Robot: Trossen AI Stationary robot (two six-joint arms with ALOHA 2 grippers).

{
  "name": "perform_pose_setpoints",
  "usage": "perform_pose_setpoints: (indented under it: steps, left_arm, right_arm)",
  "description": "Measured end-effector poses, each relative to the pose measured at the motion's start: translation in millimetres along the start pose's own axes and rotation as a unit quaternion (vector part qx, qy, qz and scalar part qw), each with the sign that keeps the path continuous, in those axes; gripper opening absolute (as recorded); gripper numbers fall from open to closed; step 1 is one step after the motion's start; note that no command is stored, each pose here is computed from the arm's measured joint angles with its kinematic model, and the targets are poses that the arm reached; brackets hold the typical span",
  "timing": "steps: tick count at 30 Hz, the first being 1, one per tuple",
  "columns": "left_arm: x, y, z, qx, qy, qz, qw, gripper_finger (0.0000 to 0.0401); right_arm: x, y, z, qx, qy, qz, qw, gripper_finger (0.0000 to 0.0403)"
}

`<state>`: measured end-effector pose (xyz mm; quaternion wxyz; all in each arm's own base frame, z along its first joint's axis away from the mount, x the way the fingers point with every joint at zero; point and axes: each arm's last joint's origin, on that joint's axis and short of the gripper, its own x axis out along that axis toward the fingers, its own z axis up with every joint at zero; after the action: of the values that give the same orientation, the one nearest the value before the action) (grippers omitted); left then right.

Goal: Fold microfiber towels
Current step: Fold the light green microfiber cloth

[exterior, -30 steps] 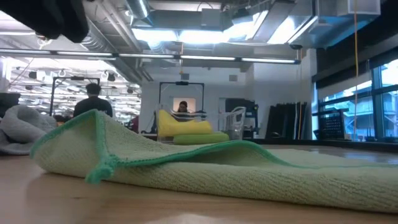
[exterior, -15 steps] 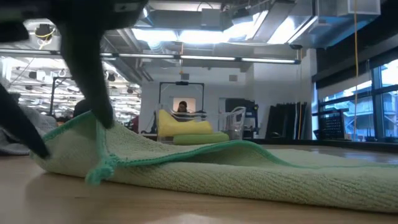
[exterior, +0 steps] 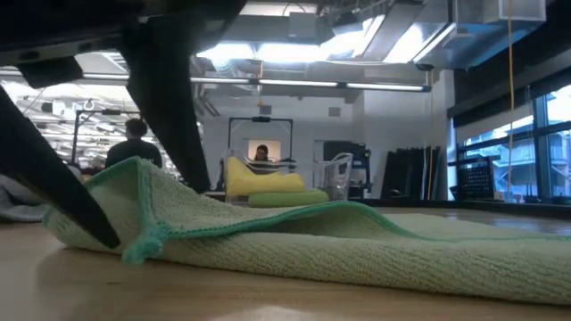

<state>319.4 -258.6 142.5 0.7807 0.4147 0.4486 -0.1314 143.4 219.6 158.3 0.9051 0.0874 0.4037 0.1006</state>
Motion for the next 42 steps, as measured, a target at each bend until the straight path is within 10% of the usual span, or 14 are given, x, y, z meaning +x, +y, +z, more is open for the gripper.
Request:
perform_pose_setpoints:
  steps: [17,42]
  left_arm:
    - [11,-4,2,0.005,0.004,0.050,0.999,0.0157]
    - [13,-2,3,-0.065,-0.012,0.009,0.998,0.0004]
  right_arm:
    - [8,-2,-4,0.001,-0.014,-0.033,0.999,0.0236]
    - [8,10,3,0.044,-0.017,0.049,0.998,0.0236]
